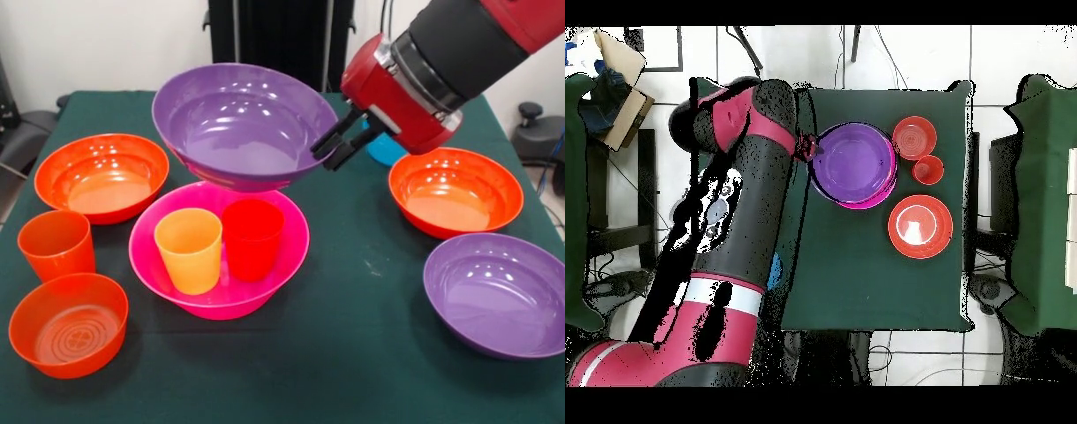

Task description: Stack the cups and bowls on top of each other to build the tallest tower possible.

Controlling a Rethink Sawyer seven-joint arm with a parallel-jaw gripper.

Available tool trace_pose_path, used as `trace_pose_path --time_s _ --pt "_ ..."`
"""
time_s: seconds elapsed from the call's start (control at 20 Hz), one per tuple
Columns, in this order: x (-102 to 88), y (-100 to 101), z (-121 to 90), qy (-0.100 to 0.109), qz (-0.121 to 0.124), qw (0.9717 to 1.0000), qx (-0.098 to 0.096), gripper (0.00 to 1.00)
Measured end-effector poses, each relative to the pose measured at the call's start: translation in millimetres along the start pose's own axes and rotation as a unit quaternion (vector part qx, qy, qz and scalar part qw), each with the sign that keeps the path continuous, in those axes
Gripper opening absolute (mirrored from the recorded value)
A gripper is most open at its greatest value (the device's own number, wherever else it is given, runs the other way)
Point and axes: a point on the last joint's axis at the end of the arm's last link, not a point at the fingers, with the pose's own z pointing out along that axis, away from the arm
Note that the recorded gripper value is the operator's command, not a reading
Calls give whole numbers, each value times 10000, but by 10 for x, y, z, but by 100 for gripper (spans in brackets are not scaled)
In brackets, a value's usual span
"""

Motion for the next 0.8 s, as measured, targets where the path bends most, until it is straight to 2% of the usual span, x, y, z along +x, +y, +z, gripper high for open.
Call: trace_pose_path --time_s 0.45,0.8 --pt "169 21 371 -288 -84 9995 -133 0" --pt "223 30 428 -395 -140 9991 -72 0"
